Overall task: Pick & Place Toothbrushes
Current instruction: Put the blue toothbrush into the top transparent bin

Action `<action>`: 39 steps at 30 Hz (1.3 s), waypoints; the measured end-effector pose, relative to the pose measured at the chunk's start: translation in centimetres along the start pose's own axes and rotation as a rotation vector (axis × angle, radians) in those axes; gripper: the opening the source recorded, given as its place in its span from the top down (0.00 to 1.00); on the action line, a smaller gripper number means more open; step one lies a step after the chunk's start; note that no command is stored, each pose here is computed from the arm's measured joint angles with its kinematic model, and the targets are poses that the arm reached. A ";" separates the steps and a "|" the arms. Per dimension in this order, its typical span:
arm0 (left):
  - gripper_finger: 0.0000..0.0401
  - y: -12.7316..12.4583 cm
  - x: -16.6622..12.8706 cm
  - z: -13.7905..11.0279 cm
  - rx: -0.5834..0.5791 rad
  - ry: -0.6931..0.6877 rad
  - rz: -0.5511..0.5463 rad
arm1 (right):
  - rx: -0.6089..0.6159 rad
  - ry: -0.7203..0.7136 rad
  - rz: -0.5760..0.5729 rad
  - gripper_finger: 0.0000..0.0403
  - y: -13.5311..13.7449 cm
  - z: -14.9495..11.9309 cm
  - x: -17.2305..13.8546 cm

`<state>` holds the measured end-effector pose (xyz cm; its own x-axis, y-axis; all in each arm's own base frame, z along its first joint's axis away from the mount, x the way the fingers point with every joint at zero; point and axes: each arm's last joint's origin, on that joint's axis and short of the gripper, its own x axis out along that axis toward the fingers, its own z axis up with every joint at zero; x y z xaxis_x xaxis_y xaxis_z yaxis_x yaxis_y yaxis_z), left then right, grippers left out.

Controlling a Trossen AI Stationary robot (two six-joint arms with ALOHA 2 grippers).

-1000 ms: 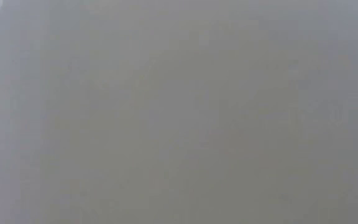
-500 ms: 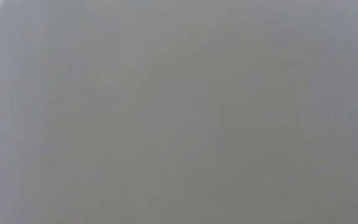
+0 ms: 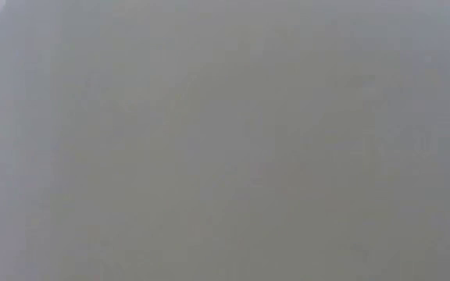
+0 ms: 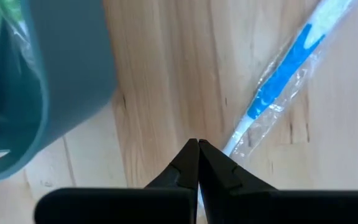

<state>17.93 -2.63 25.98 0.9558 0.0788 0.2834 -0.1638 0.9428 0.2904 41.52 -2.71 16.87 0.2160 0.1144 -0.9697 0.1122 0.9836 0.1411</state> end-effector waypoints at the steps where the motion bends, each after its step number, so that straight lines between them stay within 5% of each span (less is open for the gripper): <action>1: 0.76 0.0 0.0 0.0 0.000 0.000 0.000 | 0.002 0.007 -0.001 1.00 0.0 -0.1 0.0; 39: 0.76 0.0 0.0 0.0 -0.010 -0.006 -0.002 | 0.096 0.066 -0.039 1.00 -1.8 -0.3 1.8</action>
<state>17.91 -2.65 26.02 0.9547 0.0750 0.2879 -0.1593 0.9461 0.2818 41.43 -4.25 14.83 0.1454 0.0881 -0.9854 0.2124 0.9700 0.1181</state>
